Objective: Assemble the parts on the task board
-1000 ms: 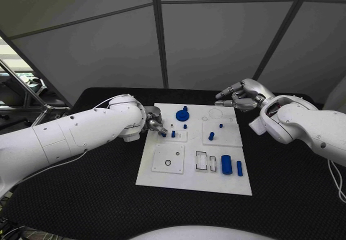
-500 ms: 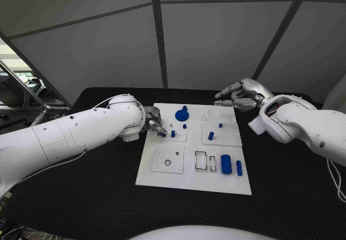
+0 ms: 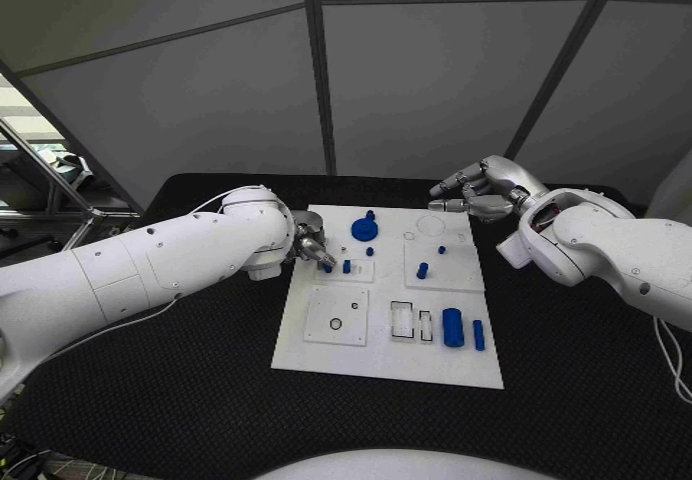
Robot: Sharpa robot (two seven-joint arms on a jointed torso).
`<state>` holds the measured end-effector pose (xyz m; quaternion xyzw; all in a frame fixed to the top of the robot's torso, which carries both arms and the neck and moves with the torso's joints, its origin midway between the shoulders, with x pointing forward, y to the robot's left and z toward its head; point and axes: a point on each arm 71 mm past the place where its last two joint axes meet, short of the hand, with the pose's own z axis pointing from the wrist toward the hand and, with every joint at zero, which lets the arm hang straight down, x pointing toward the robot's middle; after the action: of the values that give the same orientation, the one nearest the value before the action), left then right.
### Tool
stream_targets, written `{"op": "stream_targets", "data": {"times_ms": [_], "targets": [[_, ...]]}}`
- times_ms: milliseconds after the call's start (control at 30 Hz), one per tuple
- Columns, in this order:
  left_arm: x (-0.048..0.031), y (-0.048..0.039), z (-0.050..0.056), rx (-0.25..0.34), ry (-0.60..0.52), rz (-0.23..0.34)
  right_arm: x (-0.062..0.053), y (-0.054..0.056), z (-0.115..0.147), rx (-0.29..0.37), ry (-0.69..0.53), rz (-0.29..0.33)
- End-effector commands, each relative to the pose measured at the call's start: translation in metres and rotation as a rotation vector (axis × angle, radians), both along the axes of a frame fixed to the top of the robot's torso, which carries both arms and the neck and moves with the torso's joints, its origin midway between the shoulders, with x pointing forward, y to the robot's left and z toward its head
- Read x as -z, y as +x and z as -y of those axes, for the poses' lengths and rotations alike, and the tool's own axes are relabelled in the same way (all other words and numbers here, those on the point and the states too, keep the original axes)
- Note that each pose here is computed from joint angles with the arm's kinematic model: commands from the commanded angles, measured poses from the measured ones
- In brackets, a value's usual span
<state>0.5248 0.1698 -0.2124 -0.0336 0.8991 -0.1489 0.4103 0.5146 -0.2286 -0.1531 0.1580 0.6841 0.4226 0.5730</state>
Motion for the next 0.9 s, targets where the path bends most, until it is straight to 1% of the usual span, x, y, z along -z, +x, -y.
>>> {"op": "stream_targets", "data": {"times_ms": [33, 500, 733, 900], "targets": [[0.0054, -0.0017, 0.0013, 0.019, 0.020, -0.031, -0.0014, -0.0002, -0.0013, -0.010, 0.001, 0.003], [0.0092, 0.0001, -0.0001, 0.014, 0.042, -0.050, -0.0014, -0.0005, -0.0004, -0.009, 0.000, 0.001], [0.0092, 0.0022, -0.0024, -0.004, 0.039, -0.039, -0.0015, -0.0005, -0.0002, -0.008, 0.000, 0.001], [0.0081, 0.0036, -0.0066, -0.023, 0.028, -0.019, -0.0015, -0.0005, 0.0001, -0.007, 0.000, 0.002]]}}
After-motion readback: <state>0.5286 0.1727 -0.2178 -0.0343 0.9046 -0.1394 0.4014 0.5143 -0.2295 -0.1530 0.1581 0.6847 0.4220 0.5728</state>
